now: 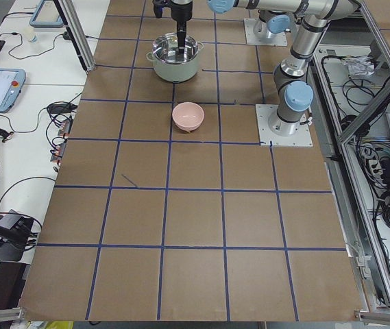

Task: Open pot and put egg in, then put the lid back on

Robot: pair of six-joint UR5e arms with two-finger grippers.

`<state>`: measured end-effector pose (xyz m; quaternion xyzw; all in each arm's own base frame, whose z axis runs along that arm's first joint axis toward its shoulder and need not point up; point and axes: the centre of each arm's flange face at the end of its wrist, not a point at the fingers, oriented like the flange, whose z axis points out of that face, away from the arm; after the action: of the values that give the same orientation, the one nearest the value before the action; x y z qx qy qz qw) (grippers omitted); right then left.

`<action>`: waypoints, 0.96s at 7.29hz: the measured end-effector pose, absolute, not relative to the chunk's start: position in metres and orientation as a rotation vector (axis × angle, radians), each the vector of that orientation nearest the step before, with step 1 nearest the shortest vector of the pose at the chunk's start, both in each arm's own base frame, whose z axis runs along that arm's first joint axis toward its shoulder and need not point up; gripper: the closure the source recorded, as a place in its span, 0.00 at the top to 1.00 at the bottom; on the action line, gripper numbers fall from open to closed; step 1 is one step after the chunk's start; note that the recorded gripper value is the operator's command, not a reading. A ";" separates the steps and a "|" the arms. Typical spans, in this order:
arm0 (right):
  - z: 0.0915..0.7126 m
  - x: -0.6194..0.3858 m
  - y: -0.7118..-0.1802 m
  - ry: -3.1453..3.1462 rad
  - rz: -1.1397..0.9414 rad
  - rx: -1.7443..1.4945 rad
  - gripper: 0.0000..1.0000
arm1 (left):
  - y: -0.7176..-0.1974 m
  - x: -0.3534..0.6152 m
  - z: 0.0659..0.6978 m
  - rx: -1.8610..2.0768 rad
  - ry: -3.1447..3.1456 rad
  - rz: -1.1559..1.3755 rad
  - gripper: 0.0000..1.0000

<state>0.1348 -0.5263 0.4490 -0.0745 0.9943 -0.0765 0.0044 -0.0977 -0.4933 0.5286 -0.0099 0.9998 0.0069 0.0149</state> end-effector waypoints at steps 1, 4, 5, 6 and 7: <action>0.459 0.128 -0.507 3.122 -0.165 -0.224 1.00 | -0.493 -0.098 0.528 -0.028 3.112 0.040 1.00; 0.447 0.125 -0.480 3.114 -0.017 -0.201 1.00 | -0.489 -0.101 0.526 -0.020 3.113 0.051 1.00; 0.446 0.125 -0.479 3.113 -0.012 -0.202 1.00 | -0.487 -0.101 0.527 -0.024 3.113 0.048 1.00; 0.445 0.125 -0.479 3.115 -0.008 -0.209 1.00 | -0.485 -0.102 0.529 -0.025 3.113 0.043 1.00; 0.444 0.125 -0.478 3.118 -0.005 -0.210 1.00 | -0.484 -0.102 0.530 -0.027 3.114 0.040 1.00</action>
<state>0.1247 -0.4783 0.4441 -0.0673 0.9977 -0.0015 0.0082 -0.1017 -0.4842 0.5296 -0.0085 0.9998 0.0128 0.0134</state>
